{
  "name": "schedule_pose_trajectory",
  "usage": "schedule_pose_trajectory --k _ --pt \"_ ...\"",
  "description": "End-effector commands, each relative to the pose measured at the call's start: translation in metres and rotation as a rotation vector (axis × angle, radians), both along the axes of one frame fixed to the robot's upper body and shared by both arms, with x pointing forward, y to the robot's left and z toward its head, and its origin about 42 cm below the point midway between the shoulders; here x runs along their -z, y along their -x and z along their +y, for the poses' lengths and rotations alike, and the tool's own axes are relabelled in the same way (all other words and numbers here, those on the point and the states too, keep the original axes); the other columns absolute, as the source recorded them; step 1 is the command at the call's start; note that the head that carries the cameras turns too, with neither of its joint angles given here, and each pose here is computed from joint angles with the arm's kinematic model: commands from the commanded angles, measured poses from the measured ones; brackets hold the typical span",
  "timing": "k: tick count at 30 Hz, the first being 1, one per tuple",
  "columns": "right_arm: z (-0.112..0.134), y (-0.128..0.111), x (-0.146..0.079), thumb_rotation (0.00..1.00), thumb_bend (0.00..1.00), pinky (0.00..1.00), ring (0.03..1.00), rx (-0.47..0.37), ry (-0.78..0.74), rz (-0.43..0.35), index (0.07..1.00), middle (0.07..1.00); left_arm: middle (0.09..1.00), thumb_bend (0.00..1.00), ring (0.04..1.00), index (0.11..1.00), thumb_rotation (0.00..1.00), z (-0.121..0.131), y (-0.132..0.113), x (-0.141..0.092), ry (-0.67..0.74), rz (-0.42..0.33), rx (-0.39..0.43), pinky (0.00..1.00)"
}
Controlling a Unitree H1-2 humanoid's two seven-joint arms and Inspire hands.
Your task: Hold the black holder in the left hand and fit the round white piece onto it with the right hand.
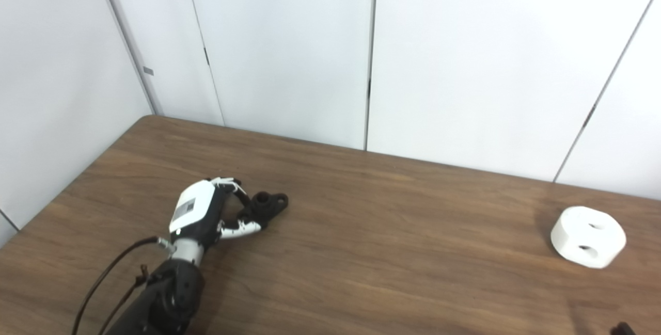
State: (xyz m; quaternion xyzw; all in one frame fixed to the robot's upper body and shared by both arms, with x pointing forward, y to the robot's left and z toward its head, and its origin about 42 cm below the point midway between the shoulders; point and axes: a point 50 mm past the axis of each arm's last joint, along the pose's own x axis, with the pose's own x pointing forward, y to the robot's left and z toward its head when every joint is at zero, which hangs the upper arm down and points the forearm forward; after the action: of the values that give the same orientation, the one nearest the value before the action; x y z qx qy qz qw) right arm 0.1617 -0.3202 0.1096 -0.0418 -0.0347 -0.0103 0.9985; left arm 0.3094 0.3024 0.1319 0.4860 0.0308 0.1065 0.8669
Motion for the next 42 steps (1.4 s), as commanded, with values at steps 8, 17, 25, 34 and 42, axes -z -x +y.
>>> schedule_pose_trajectory --k 8,17,25,34,42 --pt "0.011 0.003 0.003 1.0 0.66 1.0 1.0 0.004 -0.001 0.02 0.962 0.967 0.829 0.52 0.909 0.486 0.05 -0.047 0.036 0.0 -0.009 -0.027 0.207 1.0" --pt "0.021 0.0 -0.004 1.0 0.63 1.0 1.0 -0.009 0.001 -0.004 0.943 0.954 0.846 0.52 0.929 0.486 0.05 -0.078 0.071 0.003 0.051 0.034 0.336 1.0" --pt "0.03 -0.004 -0.011 1.0 0.62 1.0 0.992 -0.019 0.005 -0.004 0.942 0.948 0.847 0.52 0.936 0.486 0.05 -0.096 0.091 0.006 0.063 0.087 0.422 1.0" --pt "0.04 -0.007 -0.019 1.0 0.61 1.0 0.989 -0.004 0.023 0.004 0.928 0.936 0.852 0.52 0.947 0.486 0.05 -0.108 0.1 0.006 0.015 0.117 0.514 1.0" --pt "0.045 -0.006 -0.026 0.99 0.63 1.0 0.986 -0.005 0.018 0.015 0.919 0.931 0.843 0.52 0.941 0.486 0.05 -0.12 0.107 0.012 0.026 0.135 0.579 1.0"
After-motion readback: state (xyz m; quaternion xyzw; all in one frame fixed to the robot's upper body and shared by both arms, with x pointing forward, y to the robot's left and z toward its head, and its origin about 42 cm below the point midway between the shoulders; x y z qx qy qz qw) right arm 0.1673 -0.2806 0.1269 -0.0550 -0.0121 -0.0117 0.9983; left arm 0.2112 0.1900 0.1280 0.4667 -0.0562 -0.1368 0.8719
